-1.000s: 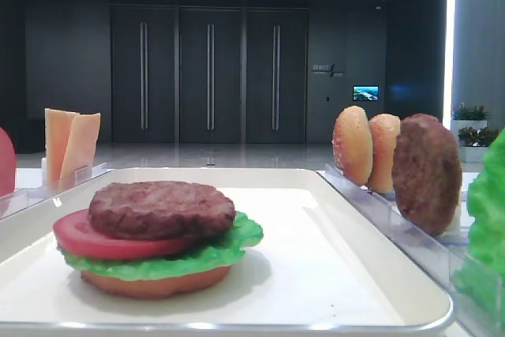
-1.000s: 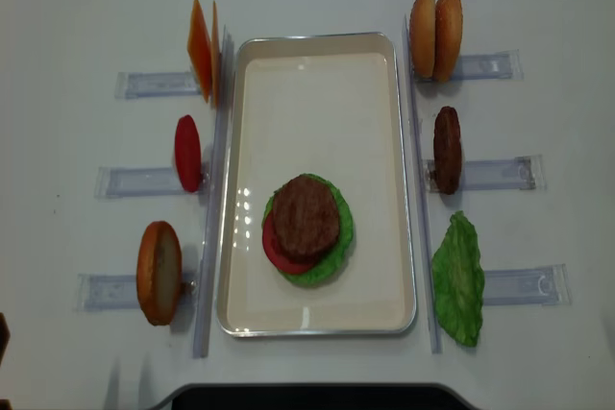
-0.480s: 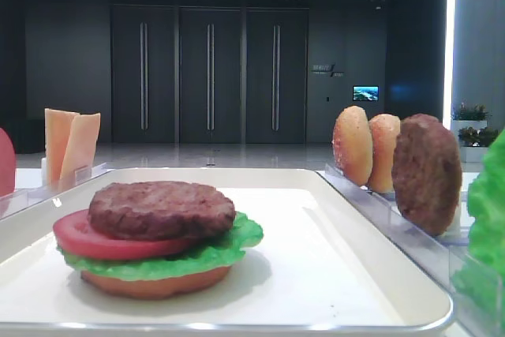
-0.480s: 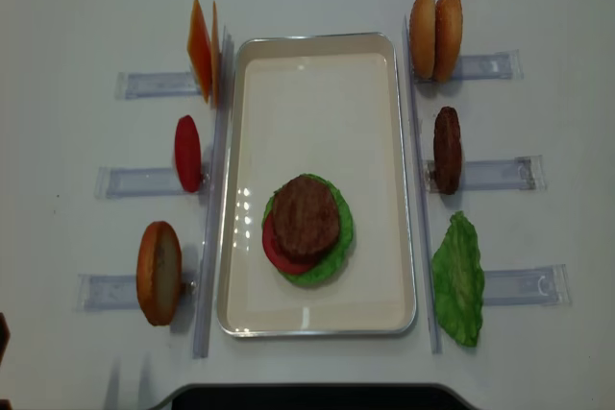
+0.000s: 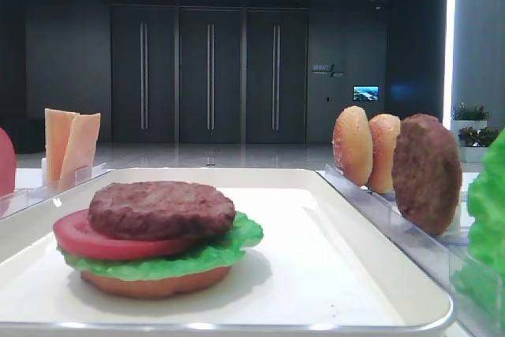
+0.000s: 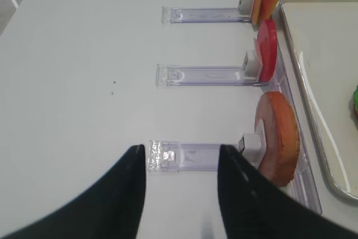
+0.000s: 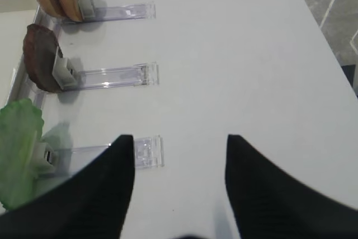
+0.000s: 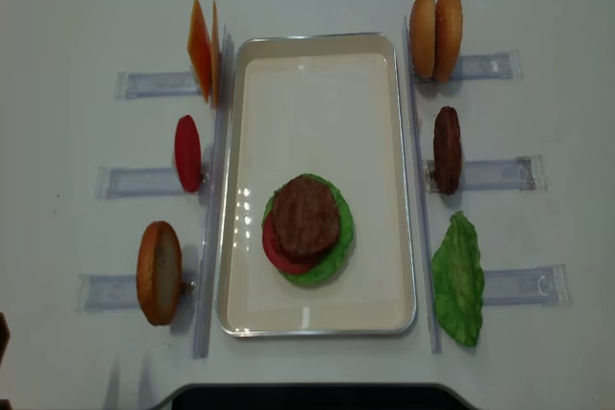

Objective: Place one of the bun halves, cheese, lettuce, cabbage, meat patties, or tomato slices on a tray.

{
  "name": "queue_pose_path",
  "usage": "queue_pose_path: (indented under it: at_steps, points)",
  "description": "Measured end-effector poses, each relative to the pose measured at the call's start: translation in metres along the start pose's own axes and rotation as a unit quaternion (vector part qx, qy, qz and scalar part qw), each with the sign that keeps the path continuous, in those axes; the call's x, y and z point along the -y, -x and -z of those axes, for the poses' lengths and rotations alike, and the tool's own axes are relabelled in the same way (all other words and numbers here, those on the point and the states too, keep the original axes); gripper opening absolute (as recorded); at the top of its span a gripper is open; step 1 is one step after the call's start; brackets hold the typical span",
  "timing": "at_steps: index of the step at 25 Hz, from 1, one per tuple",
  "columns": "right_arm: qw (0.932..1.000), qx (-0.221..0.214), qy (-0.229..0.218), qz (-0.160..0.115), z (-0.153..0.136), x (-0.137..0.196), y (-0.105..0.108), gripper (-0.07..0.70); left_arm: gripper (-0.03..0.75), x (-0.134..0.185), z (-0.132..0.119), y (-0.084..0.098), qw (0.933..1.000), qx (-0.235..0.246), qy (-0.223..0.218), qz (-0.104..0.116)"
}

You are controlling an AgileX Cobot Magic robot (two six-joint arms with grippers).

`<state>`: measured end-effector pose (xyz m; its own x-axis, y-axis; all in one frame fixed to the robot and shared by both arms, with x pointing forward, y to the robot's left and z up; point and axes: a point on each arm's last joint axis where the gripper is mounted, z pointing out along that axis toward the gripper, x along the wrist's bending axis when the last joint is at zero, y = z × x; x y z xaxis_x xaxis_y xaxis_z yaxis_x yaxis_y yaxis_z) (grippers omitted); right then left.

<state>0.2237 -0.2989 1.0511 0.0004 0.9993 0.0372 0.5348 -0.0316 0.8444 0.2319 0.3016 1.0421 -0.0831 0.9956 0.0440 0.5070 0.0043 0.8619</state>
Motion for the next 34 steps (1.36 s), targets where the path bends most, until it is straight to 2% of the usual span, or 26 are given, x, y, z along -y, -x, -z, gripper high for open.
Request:
queue_pose_path:
  at_steps: [4,11,34]
  points:
    - [0.9999,-0.003,0.008,0.014,-0.0053,0.0009,-0.0004,0.326,0.328,0.0000,0.0000,0.0000,1.0000,0.000,0.000,0.000]
    - [0.9996,-0.010,0.015,0.020,-0.0054,0.0000,-0.0017,0.281,0.328,0.0000,0.0000,0.0000,1.0000,0.000,0.000,0.000]
    - [0.9996,-0.010,0.015,0.021,-0.0054,0.0000,-0.0017,0.276,0.328,0.0000,0.0000,0.0000,1.0000,0.000,0.000,0.000]
